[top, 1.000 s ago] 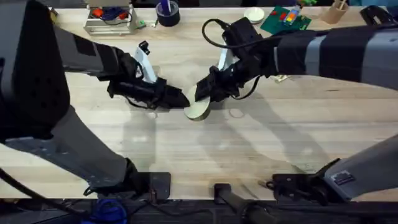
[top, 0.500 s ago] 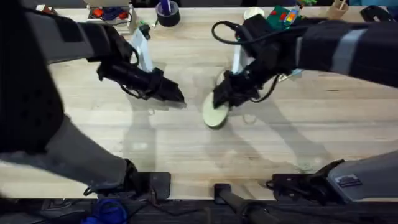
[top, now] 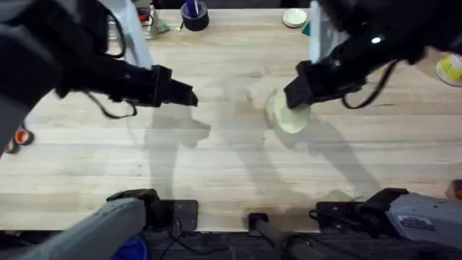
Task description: Pick up the plates from the table one by one and place each into a slot on the dish rack.
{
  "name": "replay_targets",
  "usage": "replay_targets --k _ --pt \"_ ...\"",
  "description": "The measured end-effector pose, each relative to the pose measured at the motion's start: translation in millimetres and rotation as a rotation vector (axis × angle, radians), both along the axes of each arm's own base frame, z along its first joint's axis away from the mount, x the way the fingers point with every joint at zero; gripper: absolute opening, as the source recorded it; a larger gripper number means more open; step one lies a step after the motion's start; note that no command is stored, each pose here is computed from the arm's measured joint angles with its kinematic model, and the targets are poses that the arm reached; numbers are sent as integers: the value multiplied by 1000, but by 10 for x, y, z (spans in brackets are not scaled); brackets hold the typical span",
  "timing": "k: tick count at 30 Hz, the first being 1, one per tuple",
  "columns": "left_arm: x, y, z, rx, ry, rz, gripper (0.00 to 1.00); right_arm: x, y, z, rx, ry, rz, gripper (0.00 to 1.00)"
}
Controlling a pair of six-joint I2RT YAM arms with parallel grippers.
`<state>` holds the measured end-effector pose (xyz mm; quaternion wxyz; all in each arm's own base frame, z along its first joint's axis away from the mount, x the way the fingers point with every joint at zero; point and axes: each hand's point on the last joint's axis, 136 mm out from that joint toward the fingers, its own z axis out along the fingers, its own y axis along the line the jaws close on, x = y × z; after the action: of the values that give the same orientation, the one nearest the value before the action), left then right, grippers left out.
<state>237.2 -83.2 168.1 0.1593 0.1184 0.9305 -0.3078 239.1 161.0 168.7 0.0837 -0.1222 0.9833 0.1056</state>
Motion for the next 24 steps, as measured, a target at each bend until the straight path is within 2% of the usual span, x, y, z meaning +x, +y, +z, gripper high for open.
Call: replay_targets --k 5,8,11,18,24 --pt "-211 119 256 94 -88 79 41 6 -223 275 -77 -107 0 36" --pt "-326 202 384 150 -113 124 41 16 -312 428 -103 -166 13 81" --pt "-404 295 536 209 -130 161 40 23 -383 574 -116 -212 30 40" --pt "-396 487 902 318 -207 224 40 63 -603 834 -148 -254 26 37" --pt "-386 602 1003 380 -234 258 40 69 -748 879 -173 -250 15 34"
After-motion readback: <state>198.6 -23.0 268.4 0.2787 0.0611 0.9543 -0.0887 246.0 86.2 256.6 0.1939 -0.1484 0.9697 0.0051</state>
